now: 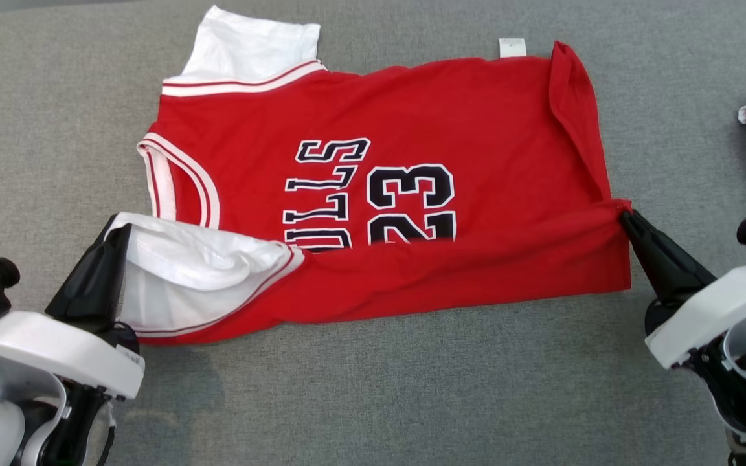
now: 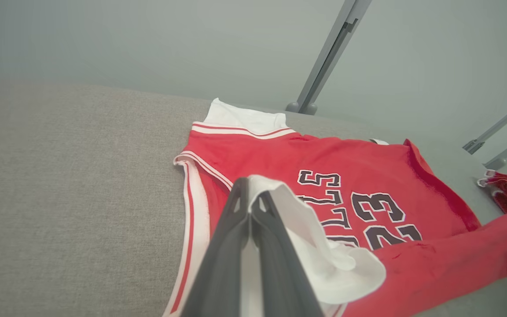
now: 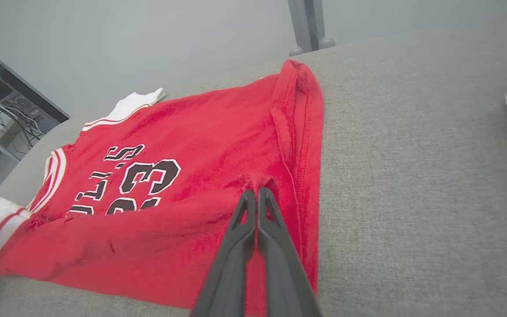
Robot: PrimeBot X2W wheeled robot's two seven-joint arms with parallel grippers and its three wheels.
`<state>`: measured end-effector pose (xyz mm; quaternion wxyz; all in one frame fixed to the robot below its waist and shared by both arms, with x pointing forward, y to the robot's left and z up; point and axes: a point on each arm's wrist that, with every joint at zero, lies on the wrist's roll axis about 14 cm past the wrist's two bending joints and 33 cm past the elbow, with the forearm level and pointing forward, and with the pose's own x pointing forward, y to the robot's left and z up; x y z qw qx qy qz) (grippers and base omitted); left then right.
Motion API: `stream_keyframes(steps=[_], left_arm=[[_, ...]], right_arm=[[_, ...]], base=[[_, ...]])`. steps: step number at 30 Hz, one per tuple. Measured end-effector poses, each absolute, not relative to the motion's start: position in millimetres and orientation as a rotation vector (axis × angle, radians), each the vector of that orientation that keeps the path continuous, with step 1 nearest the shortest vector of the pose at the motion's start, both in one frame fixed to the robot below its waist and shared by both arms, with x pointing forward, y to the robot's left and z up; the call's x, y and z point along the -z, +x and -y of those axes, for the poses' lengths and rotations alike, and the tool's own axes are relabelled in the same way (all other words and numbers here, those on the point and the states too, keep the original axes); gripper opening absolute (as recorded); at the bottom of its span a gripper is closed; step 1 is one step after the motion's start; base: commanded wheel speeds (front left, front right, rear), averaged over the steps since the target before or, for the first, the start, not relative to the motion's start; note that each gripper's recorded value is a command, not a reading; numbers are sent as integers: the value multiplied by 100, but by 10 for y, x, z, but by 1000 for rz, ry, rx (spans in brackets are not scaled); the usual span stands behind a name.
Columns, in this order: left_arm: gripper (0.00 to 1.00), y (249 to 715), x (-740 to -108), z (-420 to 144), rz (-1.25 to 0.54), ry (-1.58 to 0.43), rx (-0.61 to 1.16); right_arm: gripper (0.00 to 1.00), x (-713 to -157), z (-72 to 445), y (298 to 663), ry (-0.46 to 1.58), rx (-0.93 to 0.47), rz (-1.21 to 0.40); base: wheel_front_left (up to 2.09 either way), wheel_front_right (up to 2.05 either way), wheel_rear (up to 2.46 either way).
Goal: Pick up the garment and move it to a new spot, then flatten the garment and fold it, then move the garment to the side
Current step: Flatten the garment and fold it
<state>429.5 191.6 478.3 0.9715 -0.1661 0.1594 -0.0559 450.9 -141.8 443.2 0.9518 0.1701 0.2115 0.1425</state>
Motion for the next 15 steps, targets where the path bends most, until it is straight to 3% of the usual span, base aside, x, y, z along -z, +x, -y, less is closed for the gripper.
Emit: stream_keyframes(steps=[13,14,15], left_arm=[[0,4549,-4327,-1942,-374,-395,91],[5,4550,-4291,-1941,-381,-397,89],[41,4544,-4257,-1938,-389,-398,89]], right_arm=[[0,-3942,1341,4674,352,-298,-545],[0,-3907,1345,4657,350,-295,-556],[0,-3876,1357,4641,348,-290,-563]], base=[[0,0,0],[0,0,0],[0,0,0]])
